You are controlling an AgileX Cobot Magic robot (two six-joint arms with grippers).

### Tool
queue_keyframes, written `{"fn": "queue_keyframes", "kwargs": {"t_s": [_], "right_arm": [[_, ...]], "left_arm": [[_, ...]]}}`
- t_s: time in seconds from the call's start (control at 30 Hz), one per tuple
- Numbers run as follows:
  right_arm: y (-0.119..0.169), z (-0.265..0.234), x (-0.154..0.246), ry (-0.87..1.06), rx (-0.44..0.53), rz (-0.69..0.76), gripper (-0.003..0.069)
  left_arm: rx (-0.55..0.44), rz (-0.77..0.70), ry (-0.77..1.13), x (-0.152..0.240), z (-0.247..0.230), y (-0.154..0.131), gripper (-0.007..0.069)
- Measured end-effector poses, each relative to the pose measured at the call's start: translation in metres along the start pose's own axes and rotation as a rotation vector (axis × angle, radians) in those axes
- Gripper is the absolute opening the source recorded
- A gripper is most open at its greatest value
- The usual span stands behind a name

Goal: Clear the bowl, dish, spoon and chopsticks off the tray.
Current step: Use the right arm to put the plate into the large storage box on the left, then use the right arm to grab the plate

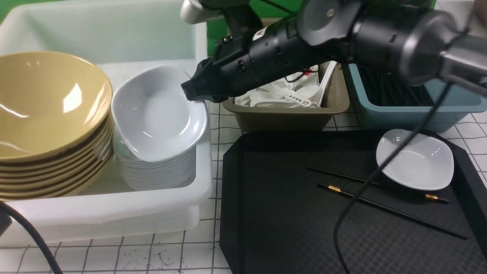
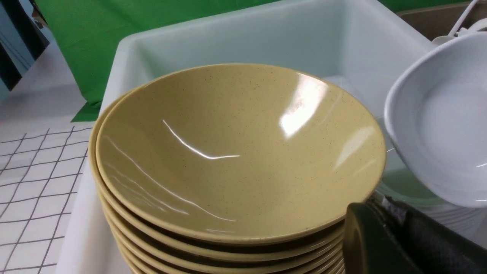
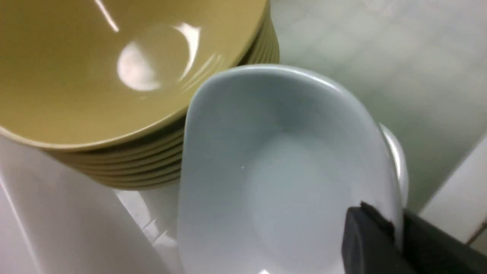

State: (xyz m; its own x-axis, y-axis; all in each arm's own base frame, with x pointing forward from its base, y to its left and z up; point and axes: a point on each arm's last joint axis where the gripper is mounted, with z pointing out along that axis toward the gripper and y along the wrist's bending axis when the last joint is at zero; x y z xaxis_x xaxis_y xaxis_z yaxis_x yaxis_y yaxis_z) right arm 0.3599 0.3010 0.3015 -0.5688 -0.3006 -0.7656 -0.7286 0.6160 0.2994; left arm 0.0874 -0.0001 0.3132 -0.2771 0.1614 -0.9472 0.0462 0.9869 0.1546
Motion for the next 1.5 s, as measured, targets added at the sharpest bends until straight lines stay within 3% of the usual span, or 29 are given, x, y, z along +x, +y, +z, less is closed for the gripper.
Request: {"fn": "queue_keyframes", "kwargs": {"t_s": [0.13,0.3,0.4,0.57,0.67,0.7,0.77,0.8,0.93,1.0,1.33,1.5], "right_arm": [[-0.002,0.005,-0.001,0.005,0.014,-0.006,0.0148],[0.001,-0.017,-0.003,0.087,0.040,-0.085,0.0328],[-0.004,-0.056,-0.003,0.211,0.125,-0.098,0.0388],[-0.027,-0.120,0.014,0.355,0.342,-0.095,0.0419],[-0.065,-0.172,0.057,0.356,0.497,0.102,0.0424],[-0.066,-0.169,0.062,0.366,0.496,0.109,0.0424],[-0.102,-0.196,0.122,0.346,0.590,0.324,0.0425],[-0.104,-0.195,0.131,0.347,0.588,0.353,0.0425],[-0.132,-0.205,0.207,0.277,0.600,0.694,0.0425],[-0.138,-0.208,0.225,0.227,0.605,0.781,0.0425],[-0.170,-0.203,0.244,-0.020,0.686,0.999,0.0422],[-0.187,-0.183,0.252,-0.042,0.637,1.060,0.0349]], "left_arm": [[0.001,-0.002,0.001,0.000,0.000,0.000,-0.0012],[0.006,-0.012,0.004,0.000,0.000,-0.001,-0.0012],[0.008,-0.018,0.008,0.001,0.000,-0.001,-0.0012],[0.011,-0.019,0.010,0.002,0.001,-0.001,-0.0012],[0.023,-0.014,0.005,0.006,0.003,-0.004,-0.0012],[0.023,-0.014,0.007,0.007,0.004,-0.004,-0.0012],[0.041,-0.011,-0.017,0.008,0.006,-0.006,-0.0012],[0.041,-0.011,-0.019,0.008,0.006,-0.006,-0.0012],[0.052,-0.014,-0.038,0.007,0.006,-0.007,-0.0012],[0.053,-0.014,-0.038,0.007,0.006,-0.007,-0.0012],[0.068,-0.014,-0.049,0.011,0.008,-0.010,-0.0012],[0.071,-0.014,-0.053,0.011,0.009,-0.010,-0.0012]]}}
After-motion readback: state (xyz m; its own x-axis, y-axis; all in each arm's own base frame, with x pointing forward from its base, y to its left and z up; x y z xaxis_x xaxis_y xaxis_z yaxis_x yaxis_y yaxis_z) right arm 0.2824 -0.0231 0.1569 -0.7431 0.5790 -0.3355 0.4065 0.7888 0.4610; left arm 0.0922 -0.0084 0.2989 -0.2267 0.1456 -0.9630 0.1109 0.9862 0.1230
